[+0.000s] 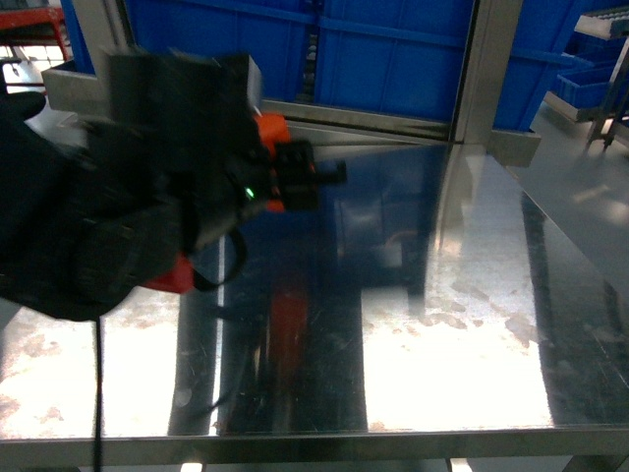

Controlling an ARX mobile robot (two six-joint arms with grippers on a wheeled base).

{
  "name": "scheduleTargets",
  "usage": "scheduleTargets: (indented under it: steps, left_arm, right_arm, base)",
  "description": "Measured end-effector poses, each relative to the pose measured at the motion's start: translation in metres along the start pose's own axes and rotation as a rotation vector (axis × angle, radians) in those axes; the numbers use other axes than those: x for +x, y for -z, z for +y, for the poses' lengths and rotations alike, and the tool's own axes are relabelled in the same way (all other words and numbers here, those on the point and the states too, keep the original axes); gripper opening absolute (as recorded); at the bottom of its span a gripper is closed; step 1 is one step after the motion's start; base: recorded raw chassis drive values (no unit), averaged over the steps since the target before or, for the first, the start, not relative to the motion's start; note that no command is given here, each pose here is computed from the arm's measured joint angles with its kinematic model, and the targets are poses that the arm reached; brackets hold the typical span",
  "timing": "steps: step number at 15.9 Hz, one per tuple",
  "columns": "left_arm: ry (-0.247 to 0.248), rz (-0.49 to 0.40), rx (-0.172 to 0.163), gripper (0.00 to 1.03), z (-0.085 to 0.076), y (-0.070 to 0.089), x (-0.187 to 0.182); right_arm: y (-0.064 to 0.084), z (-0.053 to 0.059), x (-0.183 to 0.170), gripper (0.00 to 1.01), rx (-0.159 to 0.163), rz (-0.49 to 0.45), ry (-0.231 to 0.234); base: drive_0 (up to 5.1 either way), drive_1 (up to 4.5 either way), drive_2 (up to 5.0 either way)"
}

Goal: Pick capacitor and pack into box

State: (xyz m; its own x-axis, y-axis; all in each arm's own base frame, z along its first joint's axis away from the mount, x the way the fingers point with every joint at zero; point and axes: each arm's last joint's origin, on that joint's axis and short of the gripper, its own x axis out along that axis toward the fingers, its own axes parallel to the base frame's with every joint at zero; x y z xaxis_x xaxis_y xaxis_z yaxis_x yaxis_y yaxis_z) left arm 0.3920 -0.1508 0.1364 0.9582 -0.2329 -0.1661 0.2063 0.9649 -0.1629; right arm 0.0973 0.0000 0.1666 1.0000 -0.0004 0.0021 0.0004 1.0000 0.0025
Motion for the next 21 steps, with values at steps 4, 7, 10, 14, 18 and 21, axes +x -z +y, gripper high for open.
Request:
scheduleTargets:
  steps: [4, 7, 10, 14, 18, 21]
  left_arm:
    - [0.006, -0.176, 0.064, 0.45, 0.031, -0.054, -0.122]
    - [-0.008, -0.233, 0.052, 0.44, 0.048, -0.076, -0.206]
    - [-0.057, -0.265, 0.061, 0.44, 0.043, -0.092, -0.219]
    - [-0.234, -0.196, 0.125, 0.44, 0.066, -0.054, -0.245]
    - [-0.217, -0.182, 0.128, 0.44, 0.084, -0.022, -0.276]
    - [-0.221, -0.172, 0.126, 0.44, 0.086, -0.01, -0.286]
  right_arm:
    - [0.0, 0.0, 0.0, 0.98, 0.0, 0.0, 0.0]
    - [0.0, 0.0, 0.0, 0.98, 0.0, 0.0, 0.0]
    - [0.0, 0.0, 0.0, 0.98, 0.0, 0.0, 0.0]
    - [0.0, 0.0, 0.0, 0.98, 0.0, 0.0, 0.0]
    - [0.0, 0.0, 0.0, 0.98, 0.0, 0.0, 0.0]
    - [0.0, 0.0, 0.0, 0.98, 0.0, 0.0, 0.0]
  base:
    - [0.0, 0.0, 0.0]
    - [0.0, 0.0, 0.0]
    - [0.0, 0.0, 0.0]
    - [0.0, 0.0, 0.0]
    - [0.0, 0.0, 0.0]
    - [0.0, 0.0, 0.0]
